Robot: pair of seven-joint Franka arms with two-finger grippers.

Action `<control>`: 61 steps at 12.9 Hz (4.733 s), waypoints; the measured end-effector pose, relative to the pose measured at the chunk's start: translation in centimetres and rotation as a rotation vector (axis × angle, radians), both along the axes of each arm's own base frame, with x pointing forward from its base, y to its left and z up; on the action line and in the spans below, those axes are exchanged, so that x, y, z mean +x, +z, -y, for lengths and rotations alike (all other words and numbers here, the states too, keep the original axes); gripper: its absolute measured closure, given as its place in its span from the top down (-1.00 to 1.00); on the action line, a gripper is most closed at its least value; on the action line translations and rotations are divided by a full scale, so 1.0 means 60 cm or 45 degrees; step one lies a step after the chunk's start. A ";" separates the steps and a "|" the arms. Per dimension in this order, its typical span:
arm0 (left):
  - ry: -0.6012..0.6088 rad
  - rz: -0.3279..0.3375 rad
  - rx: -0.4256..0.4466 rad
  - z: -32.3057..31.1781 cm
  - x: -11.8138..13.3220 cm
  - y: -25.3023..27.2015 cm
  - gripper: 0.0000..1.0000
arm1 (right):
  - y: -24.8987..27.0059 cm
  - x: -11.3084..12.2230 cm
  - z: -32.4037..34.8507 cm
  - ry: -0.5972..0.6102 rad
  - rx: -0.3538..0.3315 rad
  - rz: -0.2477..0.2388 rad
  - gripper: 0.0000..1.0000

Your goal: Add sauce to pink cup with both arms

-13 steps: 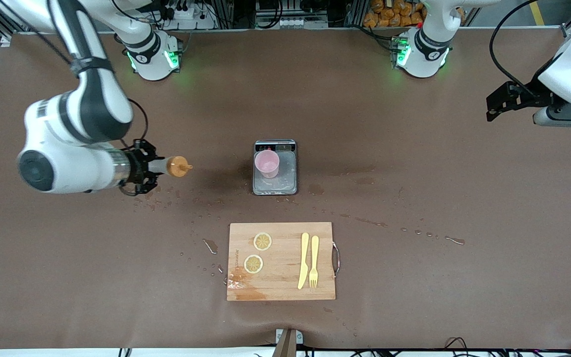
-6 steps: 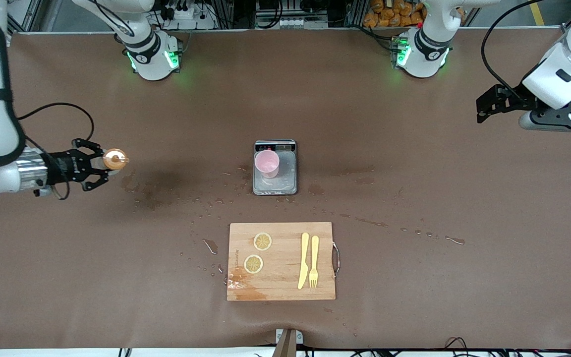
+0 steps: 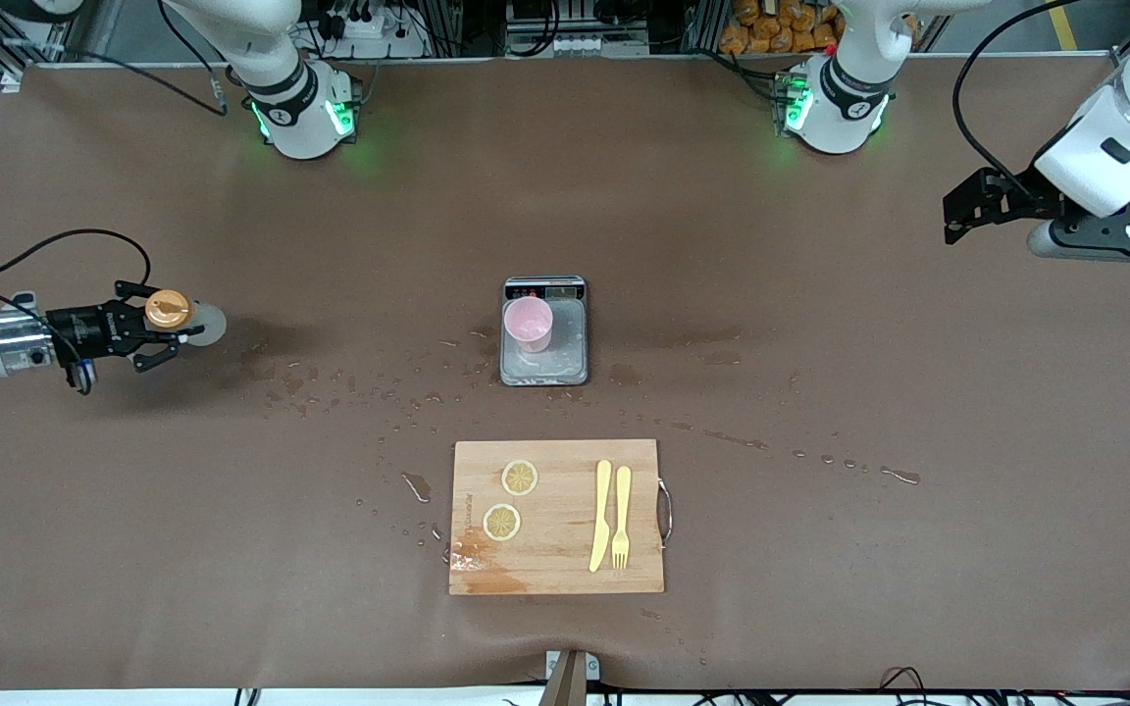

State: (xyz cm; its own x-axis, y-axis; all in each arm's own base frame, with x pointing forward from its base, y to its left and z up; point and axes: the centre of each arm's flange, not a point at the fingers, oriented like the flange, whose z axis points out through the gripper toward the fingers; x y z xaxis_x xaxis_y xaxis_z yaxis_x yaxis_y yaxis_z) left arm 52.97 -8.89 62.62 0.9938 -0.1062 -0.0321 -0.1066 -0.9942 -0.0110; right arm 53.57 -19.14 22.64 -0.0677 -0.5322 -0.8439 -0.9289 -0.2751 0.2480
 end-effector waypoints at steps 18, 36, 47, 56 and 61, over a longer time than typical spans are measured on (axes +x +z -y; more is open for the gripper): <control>0.001 -0.008 0.000 0.000 0.004 -0.006 1.00 | -0.108 -0.009 0.041 0.038 0.208 0.137 1.00; -0.001 -0.014 0.001 0.001 0.006 -0.010 1.00 | 0.427 0.170 -0.203 0.931 -0.296 0.699 1.00; 0.001 -0.012 0.000 0.000 0.007 -0.009 1.00 | 0.567 0.091 -0.280 1.419 -0.628 1.380 1.00; 0.002 -0.011 0.000 -0.001 0.007 -0.009 1.00 | 0.625 0.091 -0.268 1.519 -0.835 1.467 1.00; 0.002 -0.011 0.000 -0.001 0.007 -0.009 1.00 | 0.630 0.092 -0.269 1.518 -0.840 1.473 1.00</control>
